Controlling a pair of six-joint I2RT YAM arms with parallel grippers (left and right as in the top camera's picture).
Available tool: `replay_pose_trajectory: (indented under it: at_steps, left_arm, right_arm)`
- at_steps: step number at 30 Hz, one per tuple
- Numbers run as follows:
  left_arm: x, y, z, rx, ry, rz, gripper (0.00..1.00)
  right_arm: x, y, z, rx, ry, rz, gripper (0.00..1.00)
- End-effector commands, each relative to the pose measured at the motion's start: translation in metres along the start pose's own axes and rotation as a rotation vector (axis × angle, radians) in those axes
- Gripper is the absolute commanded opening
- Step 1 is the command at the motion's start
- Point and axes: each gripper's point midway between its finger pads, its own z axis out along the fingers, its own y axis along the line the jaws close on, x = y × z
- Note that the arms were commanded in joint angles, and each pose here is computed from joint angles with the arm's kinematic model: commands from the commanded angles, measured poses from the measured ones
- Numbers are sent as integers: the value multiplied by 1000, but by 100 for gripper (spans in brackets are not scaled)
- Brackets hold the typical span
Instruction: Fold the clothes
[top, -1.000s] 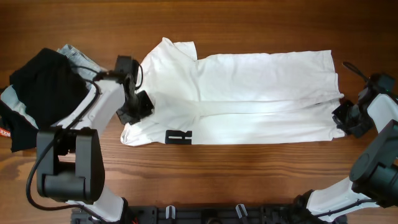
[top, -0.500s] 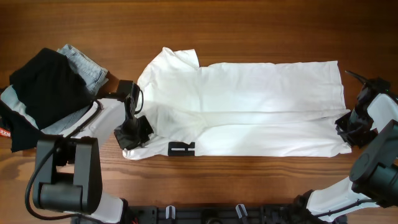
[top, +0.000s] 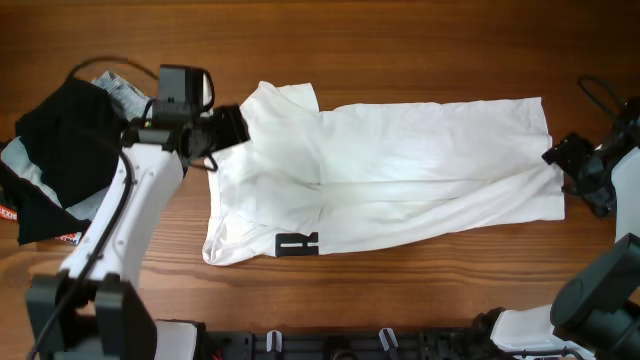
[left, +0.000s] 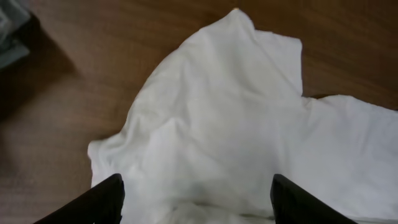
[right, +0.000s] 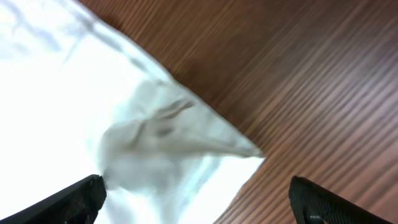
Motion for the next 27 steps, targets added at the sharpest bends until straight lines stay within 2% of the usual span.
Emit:
replay_pose_trajectory:
  at_steps: [1, 5, 9, 10, 11, 12, 13, 14, 15, 16, 17, 19, 20, 23, 27]
  left_arm:
    - [-20, -8, 22, 12, 6, 71, 76]
    - [-37, -12, 46, 15, -2, 71, 75]
    - [-36, -11, 54, 13, 6, 54, 74]
    - [-32, -10, 55, 7, 19, 38, 74]
    - [-30, -9, 56, 4, 28, 37, 74]
    - [-28, -7, 56, 0, 38, 36, 73]
    - [-25, -6, 56, -5, 50, 35, 73]
    - [-23, -5, 56, -9, 60, 34, 73]
    - [-20, -4, 55, -13, 69, 33, 73]
    - [-19, -4, 55, -15, 74, 32, 73]
    - [-18, -4, 55, -16, 77, 31, 72]
    - [-18, -4, 55, -16, 78, 31, 72]
    - [-18, -3, 55, -17, 79, 30, 72]
    - [-15, -2, 55, -21, 88, 26, 72]
    - [-12, -1, 55, -26, 101, 25, 72]
  right_arm:
    - [4, -13, -7, 63, 9, 23, 100]
    - [12, -47, -13, 252, 16, 81, 100]
    - [20, -49, -13, 263, 48, 77, 99]
    - [24, -51, -12, 271, 58, 76, 95]
    - [26, -54, -12, 283, 67, 76, 81]
    - [31, -63, -12, 330, 73, 91, 60]
    - [34, -74, -15, 393, 69, 126, 45]
    - [39, -91, -21, 493, 51, 193, 44]
    - [43, -108, -26, 580, 20, 288, 67]
    - [43, -107, -23, 569, 15, 318, 82]
    - [36, -83, -9, 411, 51, 209, 87]
    - [32, -26, 6, 77, 110, 17, 89]
    - [31, -12, 6, -5, 113, -25, 89]
    - [28, 17, 7, -170, 99, -113, 89]
    - [30, 20, 8, -188, 107, -112, 87]
